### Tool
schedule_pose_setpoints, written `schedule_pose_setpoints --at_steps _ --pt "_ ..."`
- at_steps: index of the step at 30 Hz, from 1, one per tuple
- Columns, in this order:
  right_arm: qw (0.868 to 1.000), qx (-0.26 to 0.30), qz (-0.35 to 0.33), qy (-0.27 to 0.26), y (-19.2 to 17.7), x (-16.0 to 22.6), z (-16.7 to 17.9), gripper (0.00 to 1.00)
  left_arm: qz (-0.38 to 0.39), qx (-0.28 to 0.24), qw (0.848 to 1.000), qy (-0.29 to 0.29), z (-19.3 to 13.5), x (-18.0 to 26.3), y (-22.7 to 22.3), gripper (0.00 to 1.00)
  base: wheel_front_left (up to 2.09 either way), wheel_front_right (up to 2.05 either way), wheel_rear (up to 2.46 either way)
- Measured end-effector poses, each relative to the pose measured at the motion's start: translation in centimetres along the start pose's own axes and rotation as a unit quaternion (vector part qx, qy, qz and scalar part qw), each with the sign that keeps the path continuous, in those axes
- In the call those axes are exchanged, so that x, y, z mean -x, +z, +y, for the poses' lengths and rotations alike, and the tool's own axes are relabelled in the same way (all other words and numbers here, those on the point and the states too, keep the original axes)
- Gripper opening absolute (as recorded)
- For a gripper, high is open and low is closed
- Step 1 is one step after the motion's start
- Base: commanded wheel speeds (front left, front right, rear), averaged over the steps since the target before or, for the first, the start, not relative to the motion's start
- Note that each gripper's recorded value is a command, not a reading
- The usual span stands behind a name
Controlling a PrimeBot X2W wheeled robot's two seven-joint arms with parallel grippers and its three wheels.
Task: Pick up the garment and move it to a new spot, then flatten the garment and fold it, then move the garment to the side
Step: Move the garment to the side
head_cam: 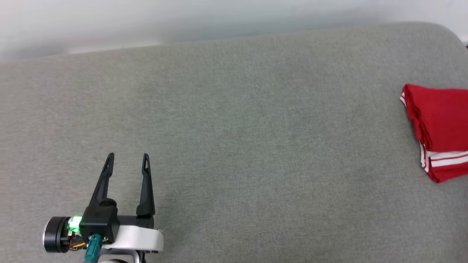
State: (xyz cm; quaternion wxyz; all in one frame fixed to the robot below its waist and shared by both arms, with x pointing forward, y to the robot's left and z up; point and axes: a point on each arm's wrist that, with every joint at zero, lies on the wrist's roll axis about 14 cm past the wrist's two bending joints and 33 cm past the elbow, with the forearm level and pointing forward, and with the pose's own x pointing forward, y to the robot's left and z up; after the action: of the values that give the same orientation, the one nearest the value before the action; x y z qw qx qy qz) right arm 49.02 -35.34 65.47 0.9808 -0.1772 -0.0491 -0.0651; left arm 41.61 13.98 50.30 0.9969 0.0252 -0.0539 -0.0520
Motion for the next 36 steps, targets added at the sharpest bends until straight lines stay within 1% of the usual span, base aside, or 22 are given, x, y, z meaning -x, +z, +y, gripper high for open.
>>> schedule_pose_setpoints --at_steps 3,7,11,14,18,21,22,24,26,33,36 --pt "0.997 -0.044 -0.069 0.009 2.2 0.7 2.3 1.0 -0.008 0.0 1.0 0.017 0.8 1.0 0.9 1.0 0.0 0.0 0.0" --pt "0.988 -0.084 -0.128 0.036 3.8 2.1 6.2 1.0 -0.016 -0.001 0.999 0.029 1.4 2.3 1.9 1.0 0.0 0.0 0.0" --pt "0.979 -0.12 -0.15 0.07 3.8 4.0 10.4 1.0 -0.024 -0.003 0.999 0.042 2.1 3.6 2.8 1.0 0.0 0.0 0.0" --pt "0.973 -0.148 -0.155 0.082 3.5 5.4 12.5 1.0 -0.027 -0.005 0.998 0.052 2.6 4.7 3.2 1.0 0.0 0.0 0.0" --pt "0.969 -0.183 -0.142 0.091 2.4 7.4 14.8 1.0 -0.032 -0.007 0.997 0.065 3.3 5.9 3.7 1.0 0.0 0.0 0.0" --pt "0.967 -0.205 -0.121 0.094 1.0 8.9 16.2 1.0 -0.034 -0.009 0.997 0.073 3.8 6.6 4.0 1.0 0.0 0.0 0.0" --pt "0.966 -0.215 -0.106 0.097 0.0 10.2 17.0 1.0 -0.036 -0.009 0.996 0.078 4.0 7.2 4.1 1.0 0.0 0.0 0.0" --pt "0.966 -0.223 -0.093 0.094 -0.8 11.1 17.3 1.0 -0.035 -0.008 0.996 0.079 4.0 7.5 4.1 1.0 0.0 0.0 0.0" --pt "0.968 -0.219 -0.081 0.094 -1.6 11.9 17.5 1.0 -0.033 -0.006 0.996 0.08 4.0 7.8 4.0 1.0 0.0 0.0 0.0" --pt "0.968 -0.231 -0.052 0.085 -3.5 14.7 17.8 1.0 -0.027 0.004 0.997 0.076 3.8 8.5 3.6 1.0 0.0 0.0 0.0" --pt "0.97 -0.223 -0.043 0.087 -4.0 16.0 17.9 1.0 -0.025 0.009 0.997 0.076 3.7 8.7 3.5 1.0 0.0 0.0 0.0"
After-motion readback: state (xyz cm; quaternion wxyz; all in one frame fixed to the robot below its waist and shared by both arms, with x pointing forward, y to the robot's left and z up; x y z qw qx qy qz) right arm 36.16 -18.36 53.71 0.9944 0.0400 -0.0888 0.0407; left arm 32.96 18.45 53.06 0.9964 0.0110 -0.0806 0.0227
